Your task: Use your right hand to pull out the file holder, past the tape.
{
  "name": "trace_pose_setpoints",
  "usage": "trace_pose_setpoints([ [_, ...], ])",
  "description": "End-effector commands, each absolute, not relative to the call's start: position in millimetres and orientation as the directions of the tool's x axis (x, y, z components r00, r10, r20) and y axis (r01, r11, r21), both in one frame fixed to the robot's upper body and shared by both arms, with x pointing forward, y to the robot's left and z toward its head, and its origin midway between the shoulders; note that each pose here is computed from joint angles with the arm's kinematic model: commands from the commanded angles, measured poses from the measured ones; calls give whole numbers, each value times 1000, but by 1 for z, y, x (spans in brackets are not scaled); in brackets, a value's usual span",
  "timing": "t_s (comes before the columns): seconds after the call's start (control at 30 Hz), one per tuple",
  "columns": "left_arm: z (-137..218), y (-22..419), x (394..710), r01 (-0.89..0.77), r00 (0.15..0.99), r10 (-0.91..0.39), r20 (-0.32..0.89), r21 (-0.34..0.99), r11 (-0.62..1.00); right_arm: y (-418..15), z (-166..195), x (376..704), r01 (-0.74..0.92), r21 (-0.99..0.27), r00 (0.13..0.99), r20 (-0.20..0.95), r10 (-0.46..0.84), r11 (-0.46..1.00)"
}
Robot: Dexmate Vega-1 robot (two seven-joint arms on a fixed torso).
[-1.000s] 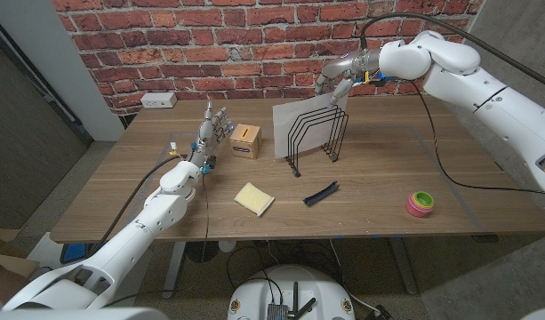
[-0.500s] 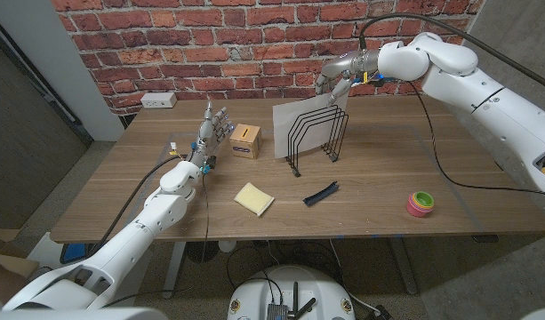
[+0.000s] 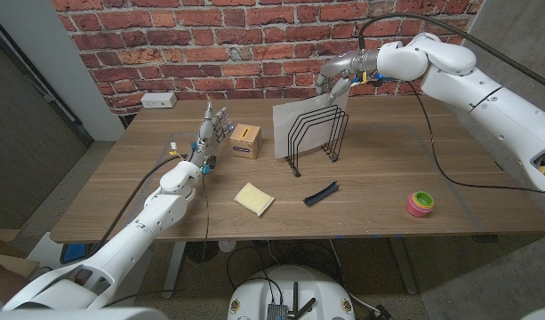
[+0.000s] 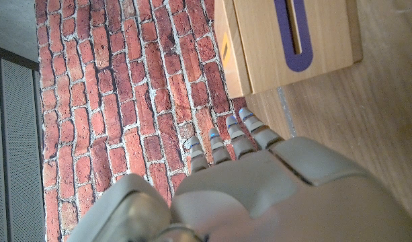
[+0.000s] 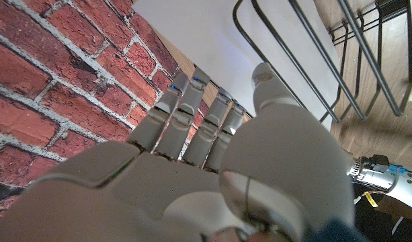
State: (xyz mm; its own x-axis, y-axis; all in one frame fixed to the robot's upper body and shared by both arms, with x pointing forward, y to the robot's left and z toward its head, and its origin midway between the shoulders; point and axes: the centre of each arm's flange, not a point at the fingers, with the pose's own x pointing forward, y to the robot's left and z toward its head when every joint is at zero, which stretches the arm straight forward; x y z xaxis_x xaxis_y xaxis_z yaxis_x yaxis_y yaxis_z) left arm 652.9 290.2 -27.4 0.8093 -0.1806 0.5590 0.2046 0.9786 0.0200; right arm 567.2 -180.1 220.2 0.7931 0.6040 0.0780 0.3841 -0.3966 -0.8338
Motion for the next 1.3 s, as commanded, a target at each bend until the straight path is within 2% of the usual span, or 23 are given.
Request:
trace_pose_setpoints([
  [0.03,-27,290,653,204,809,-180,559,20,979,-178,222,569,393,-832,783,81,616,-391],
  [1.3,-27,290,653,204,809,-180,559,20,979,-176,227,568,387,-843,776,78,626,-374],
])
